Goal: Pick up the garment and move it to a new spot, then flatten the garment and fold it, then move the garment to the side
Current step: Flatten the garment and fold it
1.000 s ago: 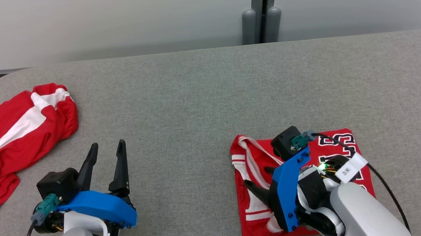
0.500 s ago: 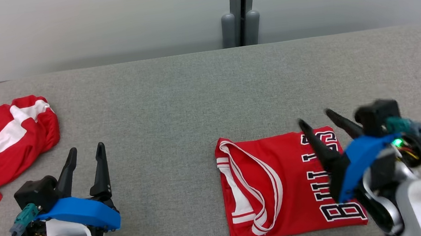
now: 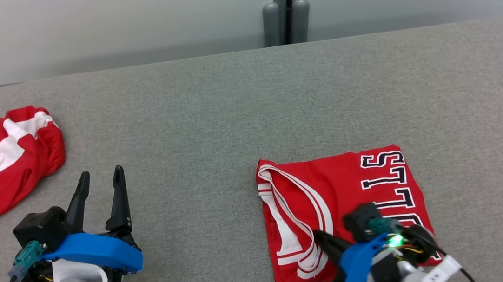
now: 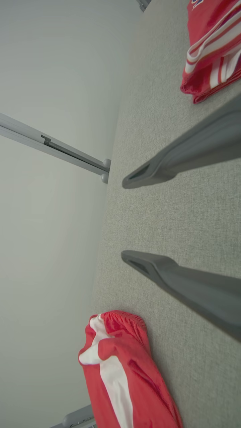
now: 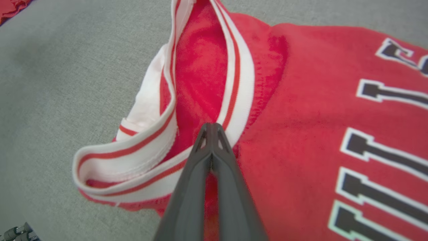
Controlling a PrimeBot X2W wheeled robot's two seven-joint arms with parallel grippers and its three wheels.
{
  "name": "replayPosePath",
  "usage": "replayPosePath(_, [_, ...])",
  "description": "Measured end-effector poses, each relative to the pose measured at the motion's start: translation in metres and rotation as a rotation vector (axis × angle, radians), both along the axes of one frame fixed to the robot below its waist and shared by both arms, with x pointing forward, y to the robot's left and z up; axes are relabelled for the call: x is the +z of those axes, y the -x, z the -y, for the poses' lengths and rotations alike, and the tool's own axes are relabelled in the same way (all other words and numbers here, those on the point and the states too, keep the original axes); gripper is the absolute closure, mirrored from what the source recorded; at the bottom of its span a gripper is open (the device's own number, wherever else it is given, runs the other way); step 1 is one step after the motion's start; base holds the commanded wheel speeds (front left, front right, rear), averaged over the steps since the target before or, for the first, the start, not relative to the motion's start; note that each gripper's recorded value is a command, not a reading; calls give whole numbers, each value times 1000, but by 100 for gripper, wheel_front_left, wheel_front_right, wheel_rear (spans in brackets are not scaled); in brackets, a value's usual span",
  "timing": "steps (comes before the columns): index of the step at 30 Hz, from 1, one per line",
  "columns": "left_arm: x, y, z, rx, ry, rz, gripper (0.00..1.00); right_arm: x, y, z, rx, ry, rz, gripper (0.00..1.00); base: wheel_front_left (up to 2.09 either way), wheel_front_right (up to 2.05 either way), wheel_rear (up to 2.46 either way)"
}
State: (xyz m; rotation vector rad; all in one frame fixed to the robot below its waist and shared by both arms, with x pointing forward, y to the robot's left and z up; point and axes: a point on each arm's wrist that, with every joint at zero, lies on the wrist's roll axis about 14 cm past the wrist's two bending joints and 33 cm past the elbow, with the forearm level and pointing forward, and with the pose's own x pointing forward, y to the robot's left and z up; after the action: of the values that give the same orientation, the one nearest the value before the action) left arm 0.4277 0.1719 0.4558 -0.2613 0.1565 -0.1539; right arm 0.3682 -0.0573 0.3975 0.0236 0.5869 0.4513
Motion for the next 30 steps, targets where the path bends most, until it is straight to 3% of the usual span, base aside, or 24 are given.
replayPosePath(9, [-1, 2, -5, 9, -12, -6, 0, -9, 11, -79, 264, -64, -87, 100, 0, 0, 0])
replayPosePath(13, [-1, 3, -6, 15, -13, -7, 0, 5, 4, -92, 271, -144, -62, 100, 0, 0, 0])
replayPosePath(14, [-1, 3, -6, 16, -12, -6, 0, 13, -1, -94, 261, -173, -40, 71, 0, 0, 0])
replayPosePath(15, [0, 3, -6, 16, -11, -5, 0, 20, -6, -94, 251, -193, -17, 13, 0, 0, 0])
replayPosePath(16, [0, 3, -6, 18, -12, -4, 0, 27, -11, -93, 238, -209, 12, 0, 0, 0, 0])
replayPosePath(22, [4, 6, -3, 16, -4, 7, 0, 77, -48, -50, 59, -281, 222, 0, 0, 0, 0])
replayPosePath(30, [8, 13, 4, 13, 10, 24, 0, 123, -56, 66, -255, -154, 493, 0, 0, 0, 0])
